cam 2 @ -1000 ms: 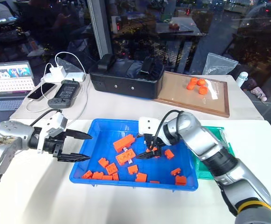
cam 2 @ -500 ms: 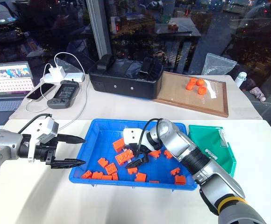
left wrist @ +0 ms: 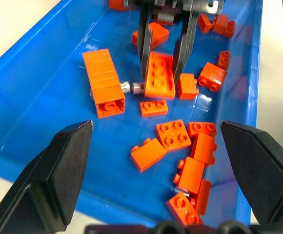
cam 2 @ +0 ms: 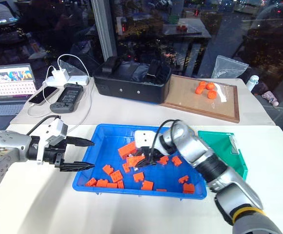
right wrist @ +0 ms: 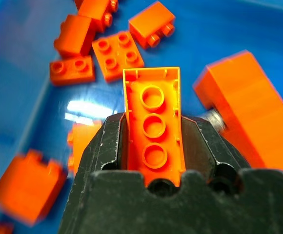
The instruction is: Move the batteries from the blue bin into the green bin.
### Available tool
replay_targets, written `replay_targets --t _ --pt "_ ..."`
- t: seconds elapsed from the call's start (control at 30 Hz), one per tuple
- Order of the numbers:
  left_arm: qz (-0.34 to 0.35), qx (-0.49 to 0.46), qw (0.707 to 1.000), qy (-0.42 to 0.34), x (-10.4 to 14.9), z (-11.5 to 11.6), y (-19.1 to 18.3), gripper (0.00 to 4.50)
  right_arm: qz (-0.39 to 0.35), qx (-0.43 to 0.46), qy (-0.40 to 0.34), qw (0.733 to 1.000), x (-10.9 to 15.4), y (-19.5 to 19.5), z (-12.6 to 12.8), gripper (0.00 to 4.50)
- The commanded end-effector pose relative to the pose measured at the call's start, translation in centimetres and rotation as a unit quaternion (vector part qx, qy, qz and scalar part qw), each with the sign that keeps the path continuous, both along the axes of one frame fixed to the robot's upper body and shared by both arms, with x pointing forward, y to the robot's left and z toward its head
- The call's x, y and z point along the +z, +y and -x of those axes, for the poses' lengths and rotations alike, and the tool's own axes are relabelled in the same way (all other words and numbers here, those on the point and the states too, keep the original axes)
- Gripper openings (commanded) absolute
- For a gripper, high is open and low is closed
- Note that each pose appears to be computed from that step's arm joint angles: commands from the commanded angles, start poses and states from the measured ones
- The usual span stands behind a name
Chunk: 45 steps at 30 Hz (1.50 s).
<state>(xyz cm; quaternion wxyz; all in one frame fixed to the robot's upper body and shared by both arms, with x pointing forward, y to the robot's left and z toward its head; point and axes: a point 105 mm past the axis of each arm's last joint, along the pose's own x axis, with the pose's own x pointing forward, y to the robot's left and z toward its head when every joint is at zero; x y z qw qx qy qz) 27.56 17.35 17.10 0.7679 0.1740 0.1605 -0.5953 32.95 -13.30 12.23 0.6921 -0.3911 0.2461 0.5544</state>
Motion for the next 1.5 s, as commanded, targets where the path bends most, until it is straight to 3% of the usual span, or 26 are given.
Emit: replay_targets --t 0.03,0.17,0.33,0.67,0.9,1.0,1.17,1.33,1.5 --pt "0.0 -0.013 1.0 -0.018 0.7 0.0 -0.3 4.5 -0.051 0.014 -0.034 0.998 3.0 2.0 -0.3 3.32" --pt "-0.003 -0.011 1.0 -0.017 0.7 0.0 0.0 4.5 -0.093 0.052 -0.016 0.994 3.5 5.1 1.1 4.48" --pt "-0.006 -0.008 1.0 -0.02 0.8 0.0 0.2 4.5 -0.104 0.072 0.03 0.992 1.8 8.0 2.7 4.48" --pt "-0.012 -0.001 1.0 -0.022 0.7 0.2 0.6 4.5 -0.116 -0.044 0.093 0.988 -2.0 9.8 1.6 4.48" --pt "-0.017 0.001 1.0 -0.022 0.9 0.5 1.0 4.5 -0.101 -0.064 0.107 0.987 -4.2 10.6 1.7 4.48" --pt "-0.017 0.001 1.0 -0.021 0.9 0.6 1.0 4.5 -0.087 -0.062 0.098 0.989 -4.7 10.4 1.6 3.76" --pt "-0.011 -0.003 1.0 -0.022 1.1 0.7 0.8 4.5 -0.079 -0.052 0.085 0.992 -4.4 9.6 1.5 1.99" --pt "0.037 -0.016 0.998 -0.037 3.0 0.4 -0.5 4.5 -0.071 -0.036 0.075 0.994 -3.4 8.2 1.6 0.27" --pt "0.06 -0.035 0.997 -0.033 3.3 0.3 -1.3 4.5 -0.118 -0.038 0.026 0.992 1.9 8.0 1.0 0.24"
